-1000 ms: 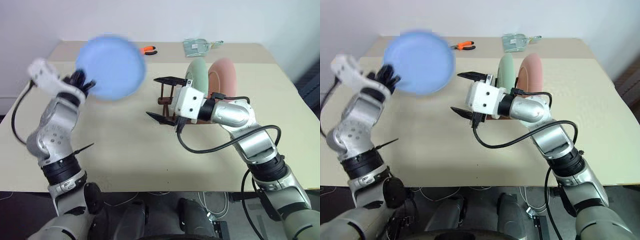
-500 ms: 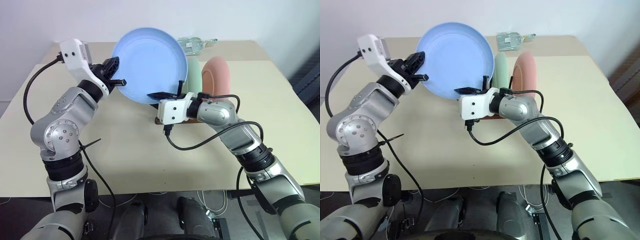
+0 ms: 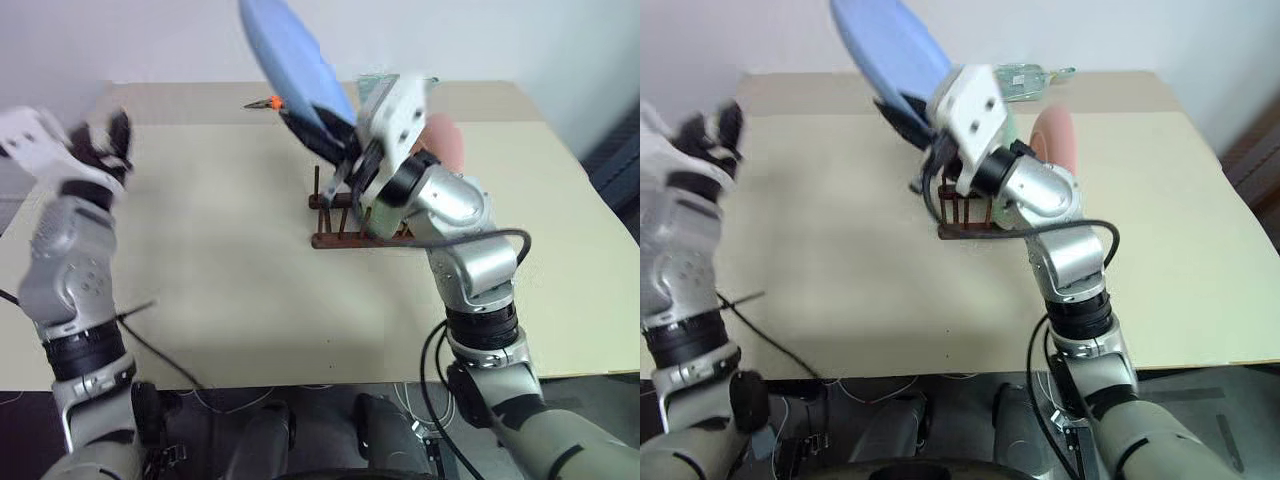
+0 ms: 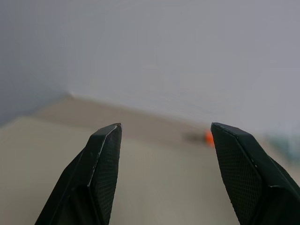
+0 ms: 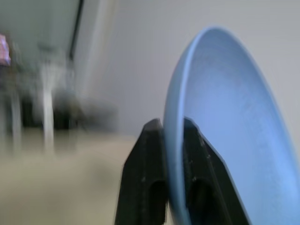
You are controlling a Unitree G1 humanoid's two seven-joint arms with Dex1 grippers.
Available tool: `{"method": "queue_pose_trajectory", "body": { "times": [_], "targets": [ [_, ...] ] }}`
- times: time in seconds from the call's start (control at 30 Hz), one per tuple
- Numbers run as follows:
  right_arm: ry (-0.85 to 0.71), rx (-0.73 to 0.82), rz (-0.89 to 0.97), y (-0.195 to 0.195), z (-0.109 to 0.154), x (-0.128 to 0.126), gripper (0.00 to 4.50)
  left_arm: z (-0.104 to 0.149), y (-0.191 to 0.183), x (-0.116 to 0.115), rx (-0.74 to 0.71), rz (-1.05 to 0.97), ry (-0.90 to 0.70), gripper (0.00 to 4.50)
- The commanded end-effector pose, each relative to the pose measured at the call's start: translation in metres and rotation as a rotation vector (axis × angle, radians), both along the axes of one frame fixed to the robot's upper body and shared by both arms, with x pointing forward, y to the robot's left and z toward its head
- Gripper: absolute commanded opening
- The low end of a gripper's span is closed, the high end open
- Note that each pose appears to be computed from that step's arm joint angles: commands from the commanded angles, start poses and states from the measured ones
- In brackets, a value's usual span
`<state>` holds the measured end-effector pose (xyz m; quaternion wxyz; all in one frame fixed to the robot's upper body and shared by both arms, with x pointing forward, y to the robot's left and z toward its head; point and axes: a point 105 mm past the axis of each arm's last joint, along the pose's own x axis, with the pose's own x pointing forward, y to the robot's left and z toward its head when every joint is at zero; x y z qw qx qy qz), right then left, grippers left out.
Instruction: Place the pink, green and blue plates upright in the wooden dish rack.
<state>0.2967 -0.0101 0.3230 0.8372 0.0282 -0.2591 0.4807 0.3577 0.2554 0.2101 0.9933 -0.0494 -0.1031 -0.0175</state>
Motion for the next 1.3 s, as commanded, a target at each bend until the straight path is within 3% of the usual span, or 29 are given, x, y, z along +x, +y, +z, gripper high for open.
{"method": "queue_pose_trajectory", "body": {
  "times": [0.03, 0.1, 0.2, 0.6, 0.8, 0.9, 1.03, 1.2, 1.3],
  "targets": [
    [0.209, 0.177, 0.074, -0.005, 0.009, -0.009, 0.1, -0.022, -0.046, -0.011, 0.219, -0.205, 0.021, 3.07],
    [0.378, 0.271, 0.074, -0.004, 0.001, -0.003, 0.1, -0.059, -0.074, -0.025, 0.329, -0.366, 0.106, 3.07],
    [0.511, 0.315, 0.048, -0.004, -0.007, 0.002, 0.1, -0.08, -0.097, -0.041, 0.345, -0.505, 0.147, 3.07],
    [0.759, 0.384, -0.043, -0.014, -0.028, 0.022, 0.1, -0.095, -0.121, -0.055, 0.378, -0.647, 0.174, 3.07],
    [0.845, 0.417, -0.118, -0.023, -0.032, 0.052, 0.1, -0.094, -0.132, -0.059, 0.383, -0.689, 0.166, 3.07],
    [0.835, 0.401, -0.128, -0.022, -0.031, 0.058, 1.12, -0.093, -0.134, -0.059, 0.386, -0.69, 0.164, 3.11],
    [0.598, 0.273, -0.24, -0.027, -0.012, 0.058, 3.04, -0.092, -0.137, -0.06, 0.391, -0.692, 0.16, 3.11],
    [0.129, 0.104, -0.213, -0.041, 0.029, 0.021, 3.04, -0.091, -0.139, -0.061, 0.393, -0.692, 0.159, 3.11],
    [-0.02, -0.006, -0.207, -0.074, 0.032, 0.003, 3.04, -0.093, -0.13, -0.056, 0.406, -0.666, 0.166, 3.11]
  ]
}}
